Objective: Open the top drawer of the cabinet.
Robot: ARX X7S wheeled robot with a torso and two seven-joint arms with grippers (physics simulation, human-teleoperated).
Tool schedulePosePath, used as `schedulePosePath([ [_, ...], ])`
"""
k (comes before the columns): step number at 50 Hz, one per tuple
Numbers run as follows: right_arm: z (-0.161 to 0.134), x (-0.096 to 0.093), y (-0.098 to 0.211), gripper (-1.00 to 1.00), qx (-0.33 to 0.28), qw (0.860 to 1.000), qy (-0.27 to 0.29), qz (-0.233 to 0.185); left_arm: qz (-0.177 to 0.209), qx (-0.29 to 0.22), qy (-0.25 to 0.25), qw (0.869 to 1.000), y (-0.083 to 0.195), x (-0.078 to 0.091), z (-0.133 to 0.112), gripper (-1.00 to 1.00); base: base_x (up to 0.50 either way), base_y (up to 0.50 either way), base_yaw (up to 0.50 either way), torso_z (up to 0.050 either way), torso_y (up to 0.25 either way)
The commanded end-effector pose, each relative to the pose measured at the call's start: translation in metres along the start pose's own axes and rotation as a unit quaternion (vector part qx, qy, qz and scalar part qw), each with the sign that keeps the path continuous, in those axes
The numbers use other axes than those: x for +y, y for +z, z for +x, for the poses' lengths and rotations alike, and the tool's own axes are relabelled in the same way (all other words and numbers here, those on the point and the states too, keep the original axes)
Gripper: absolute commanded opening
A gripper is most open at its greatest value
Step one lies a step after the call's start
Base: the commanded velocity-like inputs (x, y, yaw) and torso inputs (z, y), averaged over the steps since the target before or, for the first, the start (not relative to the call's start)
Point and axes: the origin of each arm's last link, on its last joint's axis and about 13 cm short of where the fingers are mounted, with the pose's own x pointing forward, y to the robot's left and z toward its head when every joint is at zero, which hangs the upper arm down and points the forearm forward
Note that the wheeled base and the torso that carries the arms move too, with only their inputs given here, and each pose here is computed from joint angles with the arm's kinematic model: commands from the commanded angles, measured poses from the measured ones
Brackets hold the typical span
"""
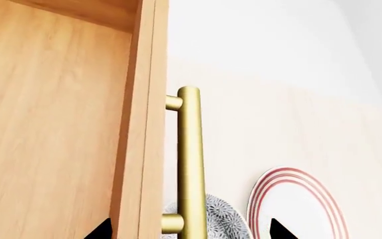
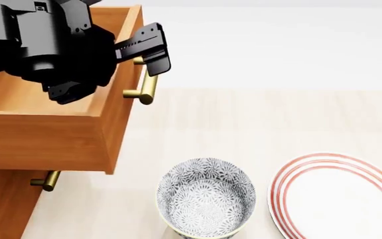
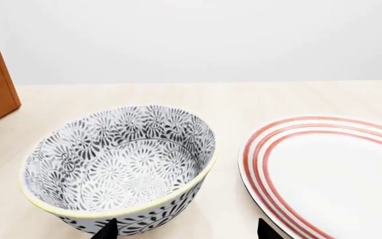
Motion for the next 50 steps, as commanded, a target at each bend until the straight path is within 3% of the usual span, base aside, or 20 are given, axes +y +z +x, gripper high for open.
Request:
schedulePosePath([
  [1,0.002,0.001,0.002,1.0,-0.011,1.0,0.003,0.004,0.005,0.006,-0.089,0.996,-0.006,-0.027,-0.005,1.0,0.0,0.0,0.0,0.0,0.0],
  [26,0.002,0.0,0.001,1.0,-0.011,1.0,0.007,0.004,0.044,0.014,-0.152,0.987,-0.021,-0.052,-0.009,1.0,0.0,0.0,0.0,0.0,0.0],
  [39,0.003,-0.001,0.002,1.0,-0.008,1.0,0.004,0.007,0.084,0.002,-0.197,0.977,-0.031,-0.072,-0.026,1.0,0.0,0.0,0.0,0.0,0.0],
  [41,0.003,-0.001,0.002,1.0,-0.008,1.0,0.004,0.007,0.09,-0.005,-0.201,0.975,-0.032,-0.073,-0.029,1.0,0.0,0.0,0.0,0.0,0.0],
  [50,0.004,-0.001,0.003,1.0,-0.007,1.0,0.001,0.008,0.166,-0.137,-0.18,0.96,-0.034,-0.071,-0.059,1.0,0.0,0.0,0.0,0.001,0.005],
])
